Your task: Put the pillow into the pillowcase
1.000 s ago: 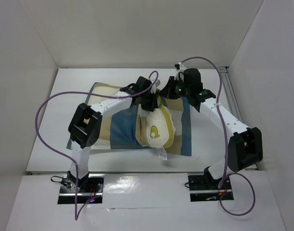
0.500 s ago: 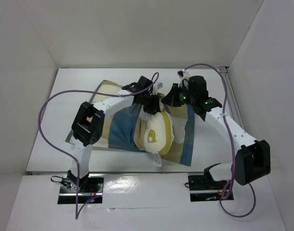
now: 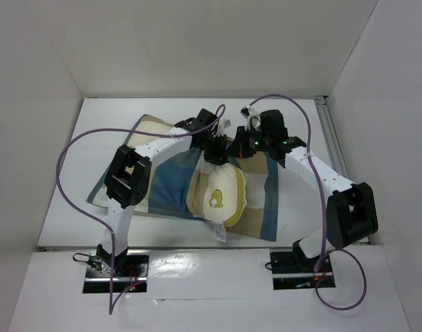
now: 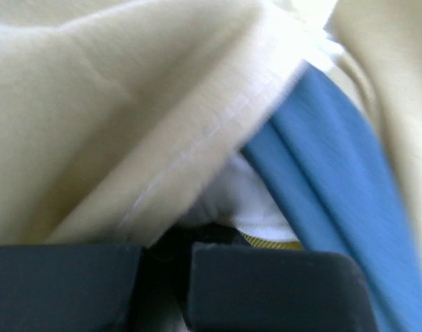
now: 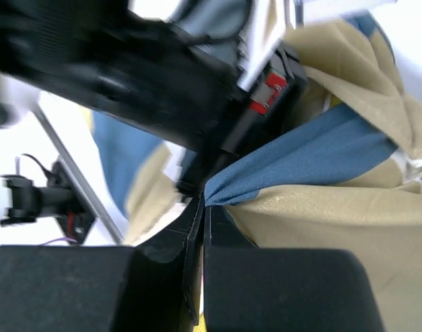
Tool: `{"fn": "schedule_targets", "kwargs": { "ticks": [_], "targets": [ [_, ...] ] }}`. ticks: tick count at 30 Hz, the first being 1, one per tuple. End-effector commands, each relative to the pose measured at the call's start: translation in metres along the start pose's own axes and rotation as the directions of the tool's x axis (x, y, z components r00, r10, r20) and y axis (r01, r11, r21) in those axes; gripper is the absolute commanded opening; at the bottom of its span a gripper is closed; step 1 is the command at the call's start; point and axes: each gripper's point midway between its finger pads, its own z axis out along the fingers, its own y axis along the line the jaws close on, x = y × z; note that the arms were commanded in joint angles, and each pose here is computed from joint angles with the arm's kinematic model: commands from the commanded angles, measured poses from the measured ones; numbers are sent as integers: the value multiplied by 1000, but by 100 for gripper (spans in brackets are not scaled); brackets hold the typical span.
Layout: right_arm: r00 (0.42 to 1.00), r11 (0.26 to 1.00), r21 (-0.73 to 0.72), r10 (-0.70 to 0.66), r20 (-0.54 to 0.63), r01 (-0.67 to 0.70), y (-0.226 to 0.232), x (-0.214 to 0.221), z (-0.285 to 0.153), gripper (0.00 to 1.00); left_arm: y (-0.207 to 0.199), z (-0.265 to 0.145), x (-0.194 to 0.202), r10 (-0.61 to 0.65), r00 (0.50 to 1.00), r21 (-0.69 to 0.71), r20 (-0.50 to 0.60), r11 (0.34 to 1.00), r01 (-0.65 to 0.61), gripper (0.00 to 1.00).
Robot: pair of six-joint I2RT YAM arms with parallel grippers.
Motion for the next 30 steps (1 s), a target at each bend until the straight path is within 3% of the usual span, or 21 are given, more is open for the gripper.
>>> {"fn": "schedule_targets", "kwargs": {
  "ticks": [1,11,14,15,19,22,24,27,30],
  "targets": [
    [997,992,-98,-83,-4,82,26,5,10,0,38,12,30,-82,993,-131,-83,989,71,0],
    [995,997,78,9,-102,-1,-34,61,33,0,2,-37,5,-93,996,-19,4,995,93,0],
    [994,994,105,30,-107,-18,-43,64,38,0,-11,-56,-7,-82,996,3,33,997,82,14],
    [994,994,106,39,-107,-27,-42,64,38,0,-13,-59,-7,-86,996,0,26,996,86,25],
    [997,995,94,29,-74,-22,-39,55,38,0,-24,-84,-15,-37,998,-26,59,999,39,43],
    [998,994,102,33,-62,-27,-38,52,37,0,-26,-96,-14,-12,998,-52,68,999,15,47],
    [998,995,99,37,-54,-32,-36,49,37,0,-23,-101,-11,-8,998,-76,67,997,13,61],
    [998,995,96,32,-47,-28,-34,46,35,0,-16,-108,-10,-1,998,-109,66,994,8,68],
    [999,995,90,32,-30,-29,-30,39,33,0,-20,-124,-3,23,997,-118,73,993,-14,66]
  ]
}}
